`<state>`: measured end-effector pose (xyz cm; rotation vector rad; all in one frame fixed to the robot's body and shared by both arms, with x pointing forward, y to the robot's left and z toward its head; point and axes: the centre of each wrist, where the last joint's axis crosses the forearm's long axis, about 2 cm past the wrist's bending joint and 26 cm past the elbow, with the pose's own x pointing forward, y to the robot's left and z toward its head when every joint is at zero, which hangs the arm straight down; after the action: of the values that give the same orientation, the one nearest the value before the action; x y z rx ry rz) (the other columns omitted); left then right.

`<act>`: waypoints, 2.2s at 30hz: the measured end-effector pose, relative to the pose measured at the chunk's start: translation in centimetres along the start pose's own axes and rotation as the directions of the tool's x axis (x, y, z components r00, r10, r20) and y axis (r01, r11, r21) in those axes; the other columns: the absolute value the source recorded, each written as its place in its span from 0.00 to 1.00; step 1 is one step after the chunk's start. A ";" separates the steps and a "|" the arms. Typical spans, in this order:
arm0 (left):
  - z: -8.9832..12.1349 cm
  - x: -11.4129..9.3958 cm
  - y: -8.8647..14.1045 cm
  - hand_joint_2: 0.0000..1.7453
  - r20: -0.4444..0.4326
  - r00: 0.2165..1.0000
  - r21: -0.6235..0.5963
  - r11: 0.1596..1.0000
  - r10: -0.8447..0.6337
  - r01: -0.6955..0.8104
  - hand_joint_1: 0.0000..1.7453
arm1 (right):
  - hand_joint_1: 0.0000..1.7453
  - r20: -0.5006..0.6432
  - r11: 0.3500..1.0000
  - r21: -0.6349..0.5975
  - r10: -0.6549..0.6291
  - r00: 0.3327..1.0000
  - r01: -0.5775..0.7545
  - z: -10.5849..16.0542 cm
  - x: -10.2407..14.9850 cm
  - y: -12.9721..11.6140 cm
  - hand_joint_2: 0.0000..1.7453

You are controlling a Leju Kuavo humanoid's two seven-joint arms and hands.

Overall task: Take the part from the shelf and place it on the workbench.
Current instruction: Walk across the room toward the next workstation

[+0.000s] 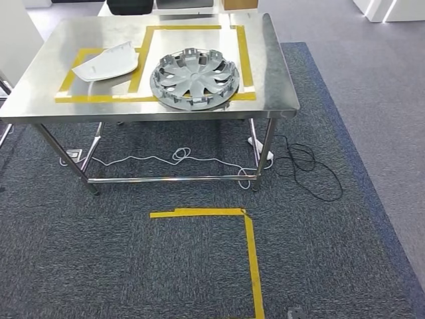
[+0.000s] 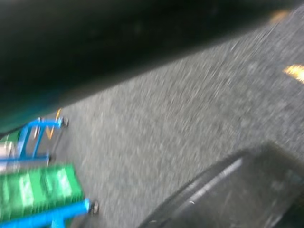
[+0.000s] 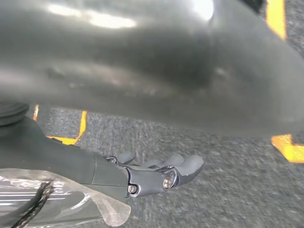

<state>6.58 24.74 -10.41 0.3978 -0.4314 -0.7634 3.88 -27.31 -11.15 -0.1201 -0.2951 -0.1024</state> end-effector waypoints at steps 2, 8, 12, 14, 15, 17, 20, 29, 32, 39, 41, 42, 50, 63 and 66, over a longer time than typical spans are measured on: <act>0.1 0.1 -0.1 0.00 -0.008 1.000 0.000 1.000 0.020 -0.020 0.00 | 0.00 0.003 1.000 -0.001 -0.006 1.000 0.006 0.0 0.0 0.0 0.00; 0.2 0.0 -0.4 0.00 -0.017 0.999 -0.001 0.999 0.043 -0.043 0.00 | 0.00 0.004 1.000 -0.004 -0.018 1.000 0.018 0.0 -0.1 -0.1 0.00; 0.3 0.0 -0.5 0.00 -0.005 0.999 0.010 0.999 0.040 -0.040 0.00 | 0.00 0.010 1.000 0.001 -0.018 1.000 0.018 0.0 -0.2 -0.1 0.00; 0.3 0.1 -0.6 0.00 -0.004 0.999 0.013 0.999 0.041 -0.040 0.00 | 0.00 0.011 1.000 0.000 -0.021 1.000 0.021 0.0 -0.1 -0.1 0.00; 0.3 0.1 -0.6 0.00 -0.004 0.999 0.013 0.999 0.043 -0.043 0.00 | 0.00 0.010 1.000 -0.001 -0.023 1.000 0.023 0.0 -0.1 -0.1 0.00; 0.3 0.3 -0.6 0.00 -0.004 0.999 0.013 0.999 0.049 -0.049 0.00 | 0.00 0.012 1.000 -0.002 -0.026 1.000 0.026 0.0 0.1 -0.1 0.00; 0.4 0.4 -0.7 0.00 -0.005 0.998 0.012 0.998 0.056 -0.056 0.00 | 0.00 0.020 1.000 -0.003 -0.030 0.999 0.030 -0.1 0.5 -0.1 0.00; 0.5 0.1 -1.0 0.00 -0.027 0.997 -0.002 0.998 0.069 -0.069 0.00 | 0.00 0.011 0.999 0.000 -0.039 0.999 0.039 0.0 0.2 0.0 0.00; 0.5 0.2 -0.9 0.00 -0.027 0.997 0.000 0.997 0.071 -0.071 0.00 | 0.00 0.013 0.999 0.003 -0.041 0.999 0.041 0.0 0.2 0.0 0.00; 0.5 0.2 -1.0 0.00 -0.036 0.996 0.016 0.996 0.084 -0.083 0.00 | 0.00 0.014 0.999 0.004 -0.043 0.999 0.043 0.0 0.0 0.0 0.00; 0.6 0.3 -1.1 0.00 -0.037 0.996 0.017 0.996 0.085 -0.085 0.00 | 0.00 0.011 0.999 0.004 -0.043 0.999 0.043 0.0 -0.1 0.0 0.00; 0.6 0.4 -1.1 0.00 -0.037 0.996 0.018 0.996 0.086 -0.085 0.00 | 0.00 0.010 0.999 0.005 -0.043 0.999 0.043 0.0 -0.1 0.0 0.00; 0.7 0.9 -1.4 0.00 -0.037 0.995 0.021 0.996 0.092 -0.091 0.00 | 0.00 0.012 0.999 0.005 -0.053 0.999 0.053 0.0 0.0 0.0 0.00; 0.8 0.9 -1.6 0.00 -0.049 0.995 0.009 0.996 0.085 -0.085 0.00 | 0.00 0.005 0.998 0.002 -0.070 0.998 0.070 0.0 -0.3 0.0 0.00; 0.8 0.9 -1.6 0.00 -0.047 0.996 0.013 0.997 0.075 -0.074 0.00 | 0.00 0.006 0.998 0.002 -0.070 0.998 0.070 0.0 -0.2 0.0 0.00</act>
<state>5.88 22.89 -10.30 0.4075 -0.4039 -0.6781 3.64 -27.30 -11.18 -0.1086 -0.3052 -0.1712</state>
